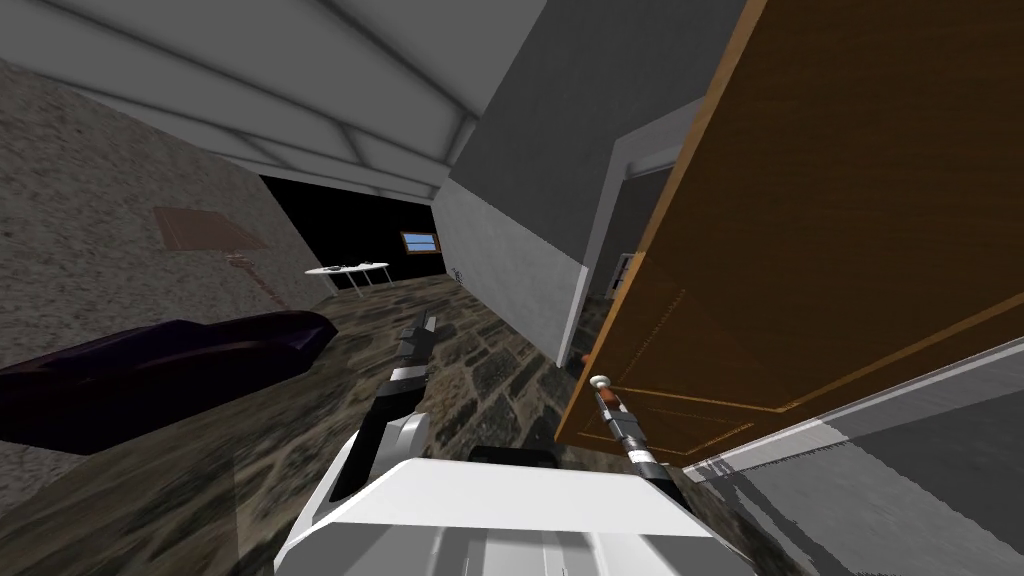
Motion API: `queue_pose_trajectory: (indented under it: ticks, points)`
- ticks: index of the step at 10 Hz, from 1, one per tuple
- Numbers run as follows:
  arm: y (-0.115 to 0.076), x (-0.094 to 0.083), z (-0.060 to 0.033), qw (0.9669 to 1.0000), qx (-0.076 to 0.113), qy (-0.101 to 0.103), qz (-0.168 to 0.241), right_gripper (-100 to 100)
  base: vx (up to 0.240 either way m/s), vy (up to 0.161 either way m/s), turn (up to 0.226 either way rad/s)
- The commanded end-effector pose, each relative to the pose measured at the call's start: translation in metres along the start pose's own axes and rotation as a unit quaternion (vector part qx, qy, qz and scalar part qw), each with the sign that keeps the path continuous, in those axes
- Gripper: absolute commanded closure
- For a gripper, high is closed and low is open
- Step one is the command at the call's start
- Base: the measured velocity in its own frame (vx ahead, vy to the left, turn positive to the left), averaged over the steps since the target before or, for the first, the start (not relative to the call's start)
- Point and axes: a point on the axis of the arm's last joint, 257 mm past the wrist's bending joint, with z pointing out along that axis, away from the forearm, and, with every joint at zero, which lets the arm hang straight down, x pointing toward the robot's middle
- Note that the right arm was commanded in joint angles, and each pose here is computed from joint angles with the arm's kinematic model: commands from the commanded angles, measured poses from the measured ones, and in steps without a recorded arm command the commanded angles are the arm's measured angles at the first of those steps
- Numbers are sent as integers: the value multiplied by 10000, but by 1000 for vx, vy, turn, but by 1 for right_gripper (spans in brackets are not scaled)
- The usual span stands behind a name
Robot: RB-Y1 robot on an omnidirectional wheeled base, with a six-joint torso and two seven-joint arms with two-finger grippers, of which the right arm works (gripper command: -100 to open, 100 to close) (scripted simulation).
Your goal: Pull the door open
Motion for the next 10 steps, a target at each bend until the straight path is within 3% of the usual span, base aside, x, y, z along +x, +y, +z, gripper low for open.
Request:
queue_pose_trajectory:
  ticks: [1, 2, 3, 10]
  points:
    - [-9, 27, -62, 9999, 118, 36, 17, 100, -193, -24, 82]
    - [4, 4, -43, 10000, 67, -2, -1, 100, -83, -17, 16]
    - [-3, -12, -118, 9999, 149, -17, 5, 100, -130, -47, 140]
    - [-2, 18, -338, 9990, 452, 30, 12, 100, -193, -56, 123]
